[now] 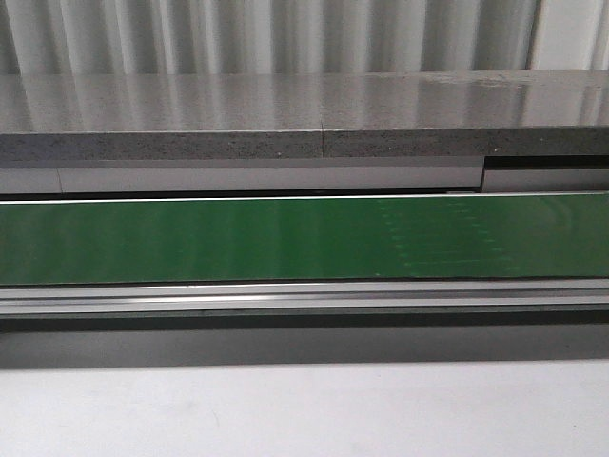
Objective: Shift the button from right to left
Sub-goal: 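Carry the button with the right gripper onto the conveyor belt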
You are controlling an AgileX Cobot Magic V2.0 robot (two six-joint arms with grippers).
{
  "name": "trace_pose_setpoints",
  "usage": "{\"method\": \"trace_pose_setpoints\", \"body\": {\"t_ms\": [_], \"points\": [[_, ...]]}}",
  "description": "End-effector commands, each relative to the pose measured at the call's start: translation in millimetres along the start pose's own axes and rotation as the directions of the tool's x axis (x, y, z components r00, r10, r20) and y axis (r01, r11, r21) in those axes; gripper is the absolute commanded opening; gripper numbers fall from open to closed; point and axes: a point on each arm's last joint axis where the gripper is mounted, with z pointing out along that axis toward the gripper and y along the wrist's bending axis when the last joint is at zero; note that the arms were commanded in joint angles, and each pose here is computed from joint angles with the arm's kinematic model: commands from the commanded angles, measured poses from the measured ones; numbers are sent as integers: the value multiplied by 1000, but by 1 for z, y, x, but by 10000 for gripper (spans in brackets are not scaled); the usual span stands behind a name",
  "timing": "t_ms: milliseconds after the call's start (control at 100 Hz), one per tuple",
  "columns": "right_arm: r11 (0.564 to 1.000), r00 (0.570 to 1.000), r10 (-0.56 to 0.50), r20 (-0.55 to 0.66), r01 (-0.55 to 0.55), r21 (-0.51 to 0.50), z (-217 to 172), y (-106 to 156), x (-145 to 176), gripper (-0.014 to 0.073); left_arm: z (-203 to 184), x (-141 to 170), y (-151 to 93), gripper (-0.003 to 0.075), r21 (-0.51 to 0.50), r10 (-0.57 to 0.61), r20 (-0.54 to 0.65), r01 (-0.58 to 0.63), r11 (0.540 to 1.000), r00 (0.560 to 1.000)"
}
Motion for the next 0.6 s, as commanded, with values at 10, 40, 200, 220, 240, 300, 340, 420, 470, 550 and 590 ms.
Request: {"method": "trace_pose_setpoints", "body": {"t_ms": [10, 40, 200, 220, 240, 300, 340, 420, 470, 550, 590], "points": [[1000, 991, -11, 131, 12, -12, -28, 5, -5, 547, -1, -1, -1, -20, 6, -12, 92, 12, 1000, 996], [1000, 989, -15, 147, 17, -12, -32, 6, -6, 540, -1, -1, -1, -20, 6, -12, 92, 12, 1000, 996], [999, 975, -38, 221, 41, -10, -55, 11, -2, 429, -1, -1, -1, -20, 6, -12, 92, 12, 1000, 996], [999, 973, -44, 228, 47, -10, -58, 12, -1, 410, -1, -1, -1, -20, 6, -12, 92, 12, 1000, 996], [999, 970, -48, 237, 52, -10, -61, 14, 0, 375, -1, -1, -1, -20, 6, -12, 92, 12, 1000, 996], [997, 964, -65, 256, 71, -15, -70, 20, 4, 242, -1, -1, -1, -20, 6, -12, 92, 12, 1000, 996], [996, 961, -77, 264, 85, -18, -74, 25, 6, 138, -1, -1, -1, -20, 6, -12, 92, 12, 1000, 996], [992, 951, -112, 288, 124, -25, -84, 37, 11, -60, -1, -1, -1, -20, 6, -12, 92, 12, 1000, 996], [988, 945, -133, 297, 149, -31, -88, 45, 14, -62, -1, -1, -1, -20, 6, -12, 92, 12, 1000, 996], [981, 934, -167, 317, 189, -39, -96, 57, 20, -67, -1, -1, -1, -20, 6, -12, 92, 12, 1000, 996], [976, 926, -186, 329, 212, -44, -101, 63, 24, -67, -1, -1, -1, -20, 6, -12, 92, 12, 1000, 996]]}}
